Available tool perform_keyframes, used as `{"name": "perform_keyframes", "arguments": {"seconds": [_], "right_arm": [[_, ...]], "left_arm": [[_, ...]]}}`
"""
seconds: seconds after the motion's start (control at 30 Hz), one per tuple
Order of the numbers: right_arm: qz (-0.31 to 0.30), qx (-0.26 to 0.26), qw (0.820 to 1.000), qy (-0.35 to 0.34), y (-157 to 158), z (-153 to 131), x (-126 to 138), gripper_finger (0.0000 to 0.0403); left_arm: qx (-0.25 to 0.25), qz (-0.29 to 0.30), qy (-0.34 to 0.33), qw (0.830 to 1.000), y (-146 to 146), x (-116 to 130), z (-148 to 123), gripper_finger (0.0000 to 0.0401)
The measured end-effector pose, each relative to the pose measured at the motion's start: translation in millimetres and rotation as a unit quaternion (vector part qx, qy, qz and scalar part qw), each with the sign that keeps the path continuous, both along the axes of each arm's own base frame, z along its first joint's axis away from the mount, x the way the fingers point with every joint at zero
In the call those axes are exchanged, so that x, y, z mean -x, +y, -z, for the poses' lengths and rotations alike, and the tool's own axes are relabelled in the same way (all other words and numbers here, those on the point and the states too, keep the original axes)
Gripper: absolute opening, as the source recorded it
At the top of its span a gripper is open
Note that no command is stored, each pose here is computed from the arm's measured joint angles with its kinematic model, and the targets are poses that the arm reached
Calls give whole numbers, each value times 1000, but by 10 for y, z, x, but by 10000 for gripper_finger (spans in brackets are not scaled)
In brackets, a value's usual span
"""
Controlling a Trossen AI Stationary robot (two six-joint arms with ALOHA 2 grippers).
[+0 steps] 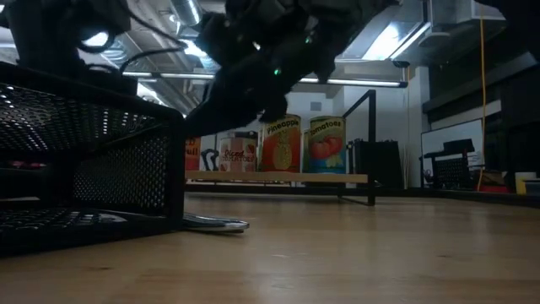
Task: Pick and place cans onto a shelf
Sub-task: Put the canned pineapple rings on the shelf
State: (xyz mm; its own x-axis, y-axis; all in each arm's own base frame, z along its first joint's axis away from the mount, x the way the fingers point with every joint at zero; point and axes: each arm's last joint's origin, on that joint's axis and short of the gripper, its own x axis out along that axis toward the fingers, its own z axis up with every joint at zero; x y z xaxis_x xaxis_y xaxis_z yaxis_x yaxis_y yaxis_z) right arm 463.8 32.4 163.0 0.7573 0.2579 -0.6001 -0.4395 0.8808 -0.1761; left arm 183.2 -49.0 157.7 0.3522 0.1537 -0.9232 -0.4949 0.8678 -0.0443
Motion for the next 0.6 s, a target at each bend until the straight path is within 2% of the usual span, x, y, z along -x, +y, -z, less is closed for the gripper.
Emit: {"name": "perform_keyframes", "arguments": {"seconds": [0.27,0.6], "right_arm": [[35,31,999,6,-25,322,-81,58],[36,31,999,5,-33,523,-123,58]], "left_arm": [[-32,-8,26,999,0,-81,167,88],[-34,-11,-20,999,-16,-171,152,88]]}}
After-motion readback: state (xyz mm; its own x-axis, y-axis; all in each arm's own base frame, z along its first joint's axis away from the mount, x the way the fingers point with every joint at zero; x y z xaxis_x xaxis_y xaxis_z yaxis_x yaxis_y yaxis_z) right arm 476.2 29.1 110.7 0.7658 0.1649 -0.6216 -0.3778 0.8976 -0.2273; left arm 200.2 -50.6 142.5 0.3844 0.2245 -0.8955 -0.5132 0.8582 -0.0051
